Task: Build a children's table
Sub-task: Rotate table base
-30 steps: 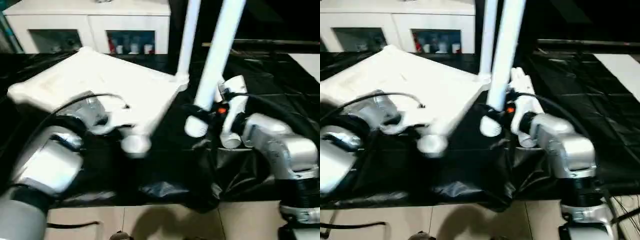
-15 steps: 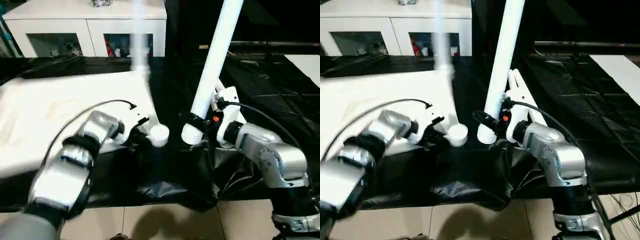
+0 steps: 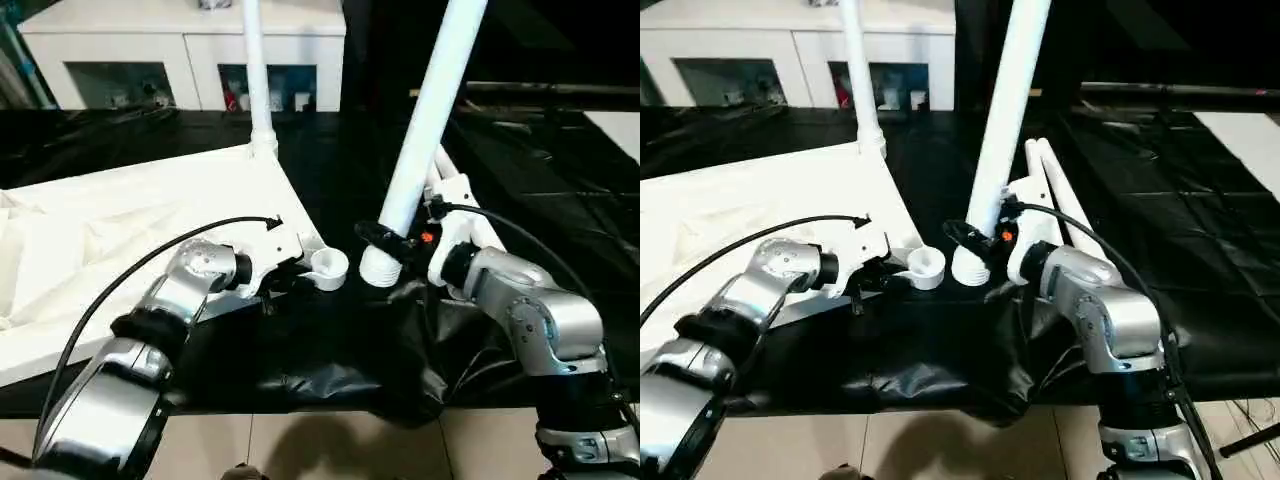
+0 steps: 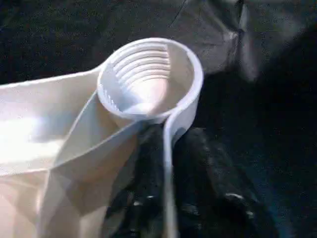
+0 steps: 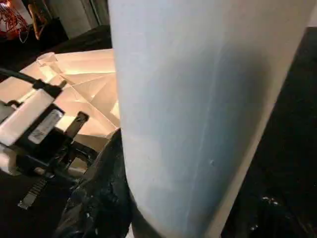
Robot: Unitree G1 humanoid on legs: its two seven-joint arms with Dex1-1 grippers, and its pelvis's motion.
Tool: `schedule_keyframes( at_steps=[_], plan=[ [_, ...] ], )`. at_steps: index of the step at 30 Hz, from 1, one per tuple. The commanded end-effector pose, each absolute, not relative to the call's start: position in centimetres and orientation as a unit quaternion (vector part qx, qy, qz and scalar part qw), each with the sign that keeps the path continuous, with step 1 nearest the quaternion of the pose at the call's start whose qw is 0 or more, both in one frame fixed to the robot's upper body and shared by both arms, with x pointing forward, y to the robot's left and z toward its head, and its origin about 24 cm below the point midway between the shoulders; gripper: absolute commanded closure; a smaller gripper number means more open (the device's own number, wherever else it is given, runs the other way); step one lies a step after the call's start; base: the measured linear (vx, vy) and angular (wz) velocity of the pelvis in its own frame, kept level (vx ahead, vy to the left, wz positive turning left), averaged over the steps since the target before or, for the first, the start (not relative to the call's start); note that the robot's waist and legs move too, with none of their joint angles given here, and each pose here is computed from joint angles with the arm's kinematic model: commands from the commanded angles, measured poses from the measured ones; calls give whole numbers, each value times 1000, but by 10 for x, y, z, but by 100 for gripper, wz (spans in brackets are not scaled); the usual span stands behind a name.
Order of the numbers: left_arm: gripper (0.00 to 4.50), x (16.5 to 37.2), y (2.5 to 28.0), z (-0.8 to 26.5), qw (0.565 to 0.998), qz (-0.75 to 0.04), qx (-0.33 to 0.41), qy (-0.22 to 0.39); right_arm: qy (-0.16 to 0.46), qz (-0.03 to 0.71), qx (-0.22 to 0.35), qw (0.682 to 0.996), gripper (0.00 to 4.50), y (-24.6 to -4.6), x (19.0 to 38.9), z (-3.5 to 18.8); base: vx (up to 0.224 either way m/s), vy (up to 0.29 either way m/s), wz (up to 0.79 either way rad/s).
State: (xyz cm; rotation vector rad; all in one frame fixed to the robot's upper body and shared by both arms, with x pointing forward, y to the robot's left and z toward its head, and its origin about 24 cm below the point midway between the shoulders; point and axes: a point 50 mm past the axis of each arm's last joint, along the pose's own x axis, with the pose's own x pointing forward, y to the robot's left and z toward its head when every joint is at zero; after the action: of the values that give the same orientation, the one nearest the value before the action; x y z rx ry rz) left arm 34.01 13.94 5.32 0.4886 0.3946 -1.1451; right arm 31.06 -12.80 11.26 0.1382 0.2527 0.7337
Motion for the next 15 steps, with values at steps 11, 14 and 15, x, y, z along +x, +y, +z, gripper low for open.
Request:
schedule_keyframes(
  at_steps=[11, 14, 15],
  plan=[
    [362, 338, 179, 62, 821, -481, 217, 218, 107, 366, 54, 923, 264, -126, 315, 119, 0, 0, 0],
    [397, 332, 178, 60, 809, -500, 213, 222, 107, 368, 54, 922, 264, -125, 315, 118, 0, 0, 0],
    [397, 331, 177, 58, 806, -504, 214, 226, 107, 369, 54, 922, 264, -125, 315, 117, 0, 0, 0]
  ],
)
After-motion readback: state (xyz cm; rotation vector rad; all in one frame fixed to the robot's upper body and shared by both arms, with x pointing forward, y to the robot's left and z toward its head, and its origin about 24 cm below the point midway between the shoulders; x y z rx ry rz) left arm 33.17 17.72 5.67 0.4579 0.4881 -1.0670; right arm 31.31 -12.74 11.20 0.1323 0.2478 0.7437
